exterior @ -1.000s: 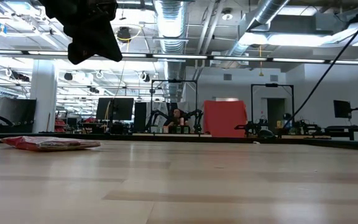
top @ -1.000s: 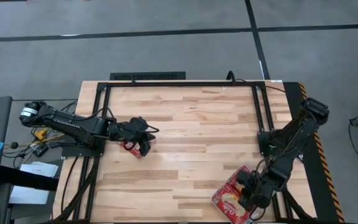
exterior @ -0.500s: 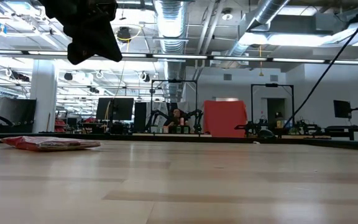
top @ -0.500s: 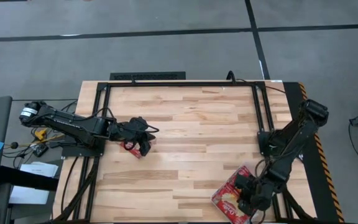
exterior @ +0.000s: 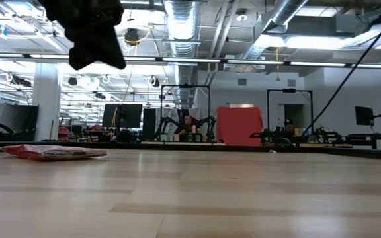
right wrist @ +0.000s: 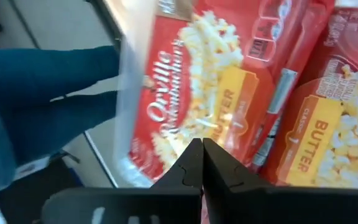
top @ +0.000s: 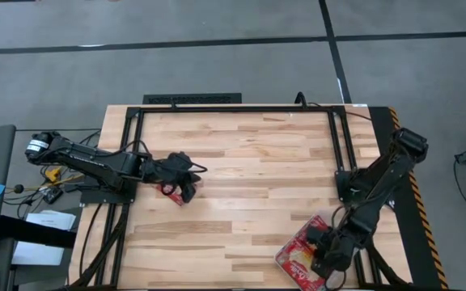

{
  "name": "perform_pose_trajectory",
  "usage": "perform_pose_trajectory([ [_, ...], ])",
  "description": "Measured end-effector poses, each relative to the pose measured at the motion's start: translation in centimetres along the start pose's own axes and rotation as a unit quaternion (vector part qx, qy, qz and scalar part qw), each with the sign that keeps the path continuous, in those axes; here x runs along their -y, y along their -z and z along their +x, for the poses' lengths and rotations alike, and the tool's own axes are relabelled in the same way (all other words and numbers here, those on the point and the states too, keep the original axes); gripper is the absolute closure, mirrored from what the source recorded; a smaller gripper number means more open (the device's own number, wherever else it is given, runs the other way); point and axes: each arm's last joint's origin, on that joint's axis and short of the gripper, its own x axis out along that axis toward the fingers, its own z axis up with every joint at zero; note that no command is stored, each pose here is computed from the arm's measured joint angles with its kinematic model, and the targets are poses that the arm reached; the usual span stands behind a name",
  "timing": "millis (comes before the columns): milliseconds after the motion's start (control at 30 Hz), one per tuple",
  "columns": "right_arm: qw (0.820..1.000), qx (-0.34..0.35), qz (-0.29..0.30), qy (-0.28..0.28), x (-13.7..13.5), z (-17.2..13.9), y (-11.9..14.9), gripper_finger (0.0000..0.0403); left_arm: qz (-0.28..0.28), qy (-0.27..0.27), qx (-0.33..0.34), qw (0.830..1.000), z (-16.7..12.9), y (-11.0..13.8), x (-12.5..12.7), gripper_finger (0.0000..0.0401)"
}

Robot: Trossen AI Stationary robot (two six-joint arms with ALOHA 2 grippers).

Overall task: Sort popcorn bags into baskets
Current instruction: Put the red popcorn bag into the transparent bin

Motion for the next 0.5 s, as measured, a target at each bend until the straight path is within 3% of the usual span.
perform_pose_trajectory([
  [100, 0.999, 0.031, -0.003, -0.029, -0.3, -1.6, -0.4, 0.0385, 0.020, -0.018, -0.016, 1.000, -0.2, 0.6, 0.0, 0.0401],
  [267, 0.989, 0.138, 0.006, -0.044, 0.0, -3.9, -2.4, 0.0374, 0.036, -0.081, -0.033, 0.996, -0.3, 3.2, -0.1, 0.0401],
  [367, 0.982, 0.187, 0.002, -0.022, 0.5, -4.5, -4.3, 0.0372, 0.014, -0.094, -0.044, 0.994, -0.1, 5.7, -0.6, 0.0401],
  [500, 0.975, 0.221, -0.025, -0.005, 0.9, -4.8, -7.4, 0.0381, -0.056, -0.132, -0.055, 0.988, 0.4, 9.6, -2.5, 0.0401],
])
